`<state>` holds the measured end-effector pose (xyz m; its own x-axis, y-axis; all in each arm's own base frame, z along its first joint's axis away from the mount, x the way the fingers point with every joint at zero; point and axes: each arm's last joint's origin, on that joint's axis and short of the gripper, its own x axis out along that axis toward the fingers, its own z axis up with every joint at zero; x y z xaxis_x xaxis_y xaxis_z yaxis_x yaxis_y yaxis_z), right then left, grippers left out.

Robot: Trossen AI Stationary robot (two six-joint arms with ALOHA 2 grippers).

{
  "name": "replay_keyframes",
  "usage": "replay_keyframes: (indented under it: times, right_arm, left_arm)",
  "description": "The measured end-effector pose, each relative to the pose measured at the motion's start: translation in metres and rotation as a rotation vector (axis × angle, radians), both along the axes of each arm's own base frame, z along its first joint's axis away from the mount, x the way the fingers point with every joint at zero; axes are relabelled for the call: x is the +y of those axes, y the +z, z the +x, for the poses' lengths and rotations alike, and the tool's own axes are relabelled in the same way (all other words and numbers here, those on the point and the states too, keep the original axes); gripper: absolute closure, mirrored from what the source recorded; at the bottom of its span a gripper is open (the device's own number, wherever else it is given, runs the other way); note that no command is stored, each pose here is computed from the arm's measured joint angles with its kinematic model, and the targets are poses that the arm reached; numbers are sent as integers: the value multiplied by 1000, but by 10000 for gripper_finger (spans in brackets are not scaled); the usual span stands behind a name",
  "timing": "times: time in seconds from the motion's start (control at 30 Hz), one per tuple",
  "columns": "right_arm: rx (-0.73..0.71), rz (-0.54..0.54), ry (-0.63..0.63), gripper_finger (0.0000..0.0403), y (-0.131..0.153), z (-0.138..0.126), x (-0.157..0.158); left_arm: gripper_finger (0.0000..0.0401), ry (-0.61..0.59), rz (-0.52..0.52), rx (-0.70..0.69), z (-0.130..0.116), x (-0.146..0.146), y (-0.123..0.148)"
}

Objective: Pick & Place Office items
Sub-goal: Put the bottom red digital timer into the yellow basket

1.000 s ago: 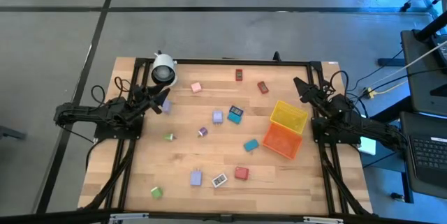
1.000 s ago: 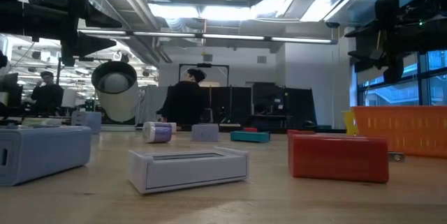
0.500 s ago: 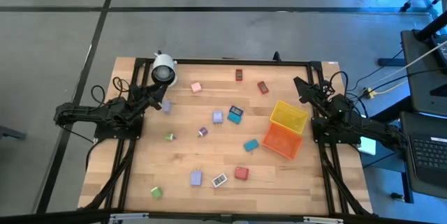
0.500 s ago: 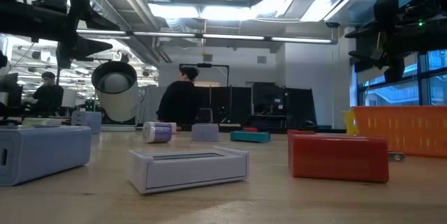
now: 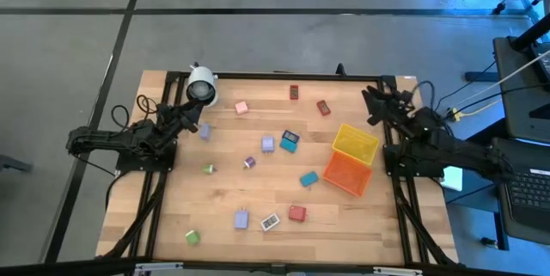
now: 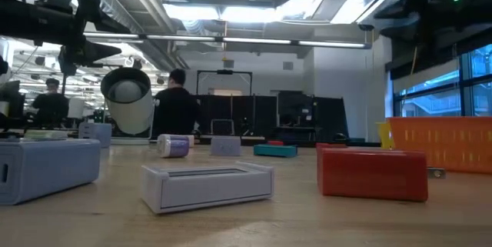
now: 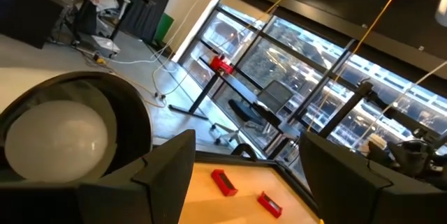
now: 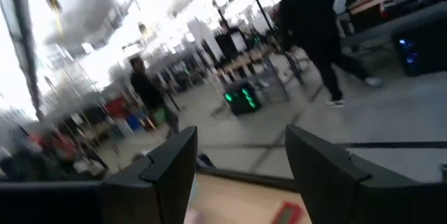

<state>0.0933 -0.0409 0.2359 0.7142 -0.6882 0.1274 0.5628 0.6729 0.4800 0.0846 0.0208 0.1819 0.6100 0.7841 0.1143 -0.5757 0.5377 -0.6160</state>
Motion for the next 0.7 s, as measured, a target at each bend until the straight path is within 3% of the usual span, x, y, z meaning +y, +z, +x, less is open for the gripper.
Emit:
replay_keyframes:
  times: [0.23, 0.43, 0.7]
  right_arm:
    - [123, 84, 7, 182, -7, 34, -10]
    - [318, 139, -4, 182, -16, 71, -21]
    - [598, 280, -195, 182, -20, 126, -47]
  left_arm:
    - [150, -1, -14, -18, 0, 0, 0]
    - [150, -1, -15, -19, 0, 0, 0]
    - [150, -1, -15, -19, 0, 0, 0]
